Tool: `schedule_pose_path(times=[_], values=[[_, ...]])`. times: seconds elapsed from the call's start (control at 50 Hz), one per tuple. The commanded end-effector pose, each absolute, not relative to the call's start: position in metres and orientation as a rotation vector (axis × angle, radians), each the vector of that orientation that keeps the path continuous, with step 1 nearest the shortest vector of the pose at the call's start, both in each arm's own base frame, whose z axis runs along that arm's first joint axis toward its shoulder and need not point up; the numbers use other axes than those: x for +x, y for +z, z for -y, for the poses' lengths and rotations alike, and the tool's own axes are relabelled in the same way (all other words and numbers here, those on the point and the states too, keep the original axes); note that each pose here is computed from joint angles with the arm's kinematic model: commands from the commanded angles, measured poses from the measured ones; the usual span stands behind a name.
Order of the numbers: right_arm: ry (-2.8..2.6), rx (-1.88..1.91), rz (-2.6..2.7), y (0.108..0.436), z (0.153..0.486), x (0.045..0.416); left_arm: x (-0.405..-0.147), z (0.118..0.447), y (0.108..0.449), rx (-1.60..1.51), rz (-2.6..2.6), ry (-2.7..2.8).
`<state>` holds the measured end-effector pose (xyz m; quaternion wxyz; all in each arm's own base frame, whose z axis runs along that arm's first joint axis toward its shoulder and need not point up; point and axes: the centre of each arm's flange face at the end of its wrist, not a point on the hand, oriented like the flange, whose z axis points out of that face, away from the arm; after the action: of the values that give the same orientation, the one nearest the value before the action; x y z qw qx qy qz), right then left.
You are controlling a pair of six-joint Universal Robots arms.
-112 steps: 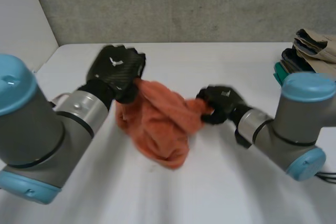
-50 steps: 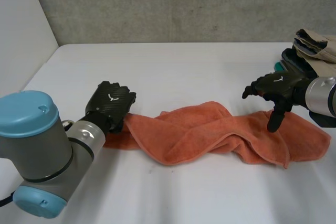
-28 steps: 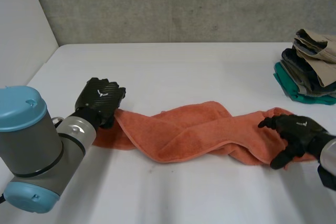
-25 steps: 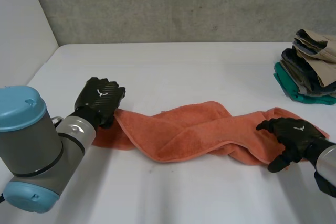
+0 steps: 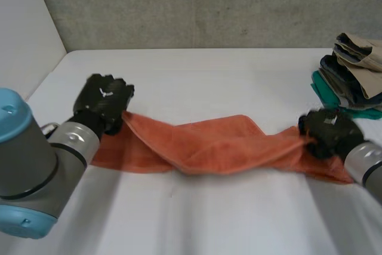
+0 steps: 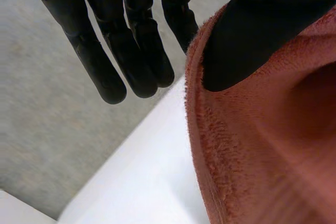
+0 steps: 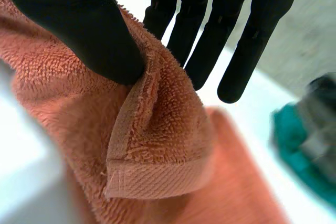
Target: Fold the laundry.
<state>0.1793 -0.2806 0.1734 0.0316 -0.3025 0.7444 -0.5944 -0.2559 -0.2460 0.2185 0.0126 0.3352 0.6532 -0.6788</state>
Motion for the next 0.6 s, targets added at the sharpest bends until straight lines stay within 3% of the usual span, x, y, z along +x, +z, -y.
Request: schedule_pose_path(times=[0.02,0.12,0.18,0.24,0.34,0.48,0.56,0.6], values=[[-2.173,-1.033,-2.108,0.286,0.274,0.176,-0.246,0.236,0.276,0.946,-1.859,-2.292],[-2.395,-1.063,-2.021,0.372,0.258,0.164,-0.239,0.218,0.34,0.849,-1.623,-2.486],[-2.46,-1.052,-2.009,0.408,0.249,0.156,-0.236,0.207,0.373,0.803,-1.504,-2.575],[-2.458,-1.054,-2.019,0.42,0.247,0.153,-0.233,0.203,0.392,0.787,-1.474,-2.591],[-2.261,-1.205,-2.161,0.395,0.262,0.159,-0.237,0.214,0.385,0.84,-1.567,-2.518],[-1.981,-1.424,-2.266,0.346,0.274,0.186,-0.256,0.258,0.323,0.958,-1.799,-2.321],[-1.792,-1.434,-2.374,0.299,0.3,0.2,-0.266,0.288,0.287,0.993,-1.874,-2.243],[-1.808,-1.412,-2.365,0.291,0.311,0.206,-0.269,0.304,0.278,0.991,-1.859,-2.233]])
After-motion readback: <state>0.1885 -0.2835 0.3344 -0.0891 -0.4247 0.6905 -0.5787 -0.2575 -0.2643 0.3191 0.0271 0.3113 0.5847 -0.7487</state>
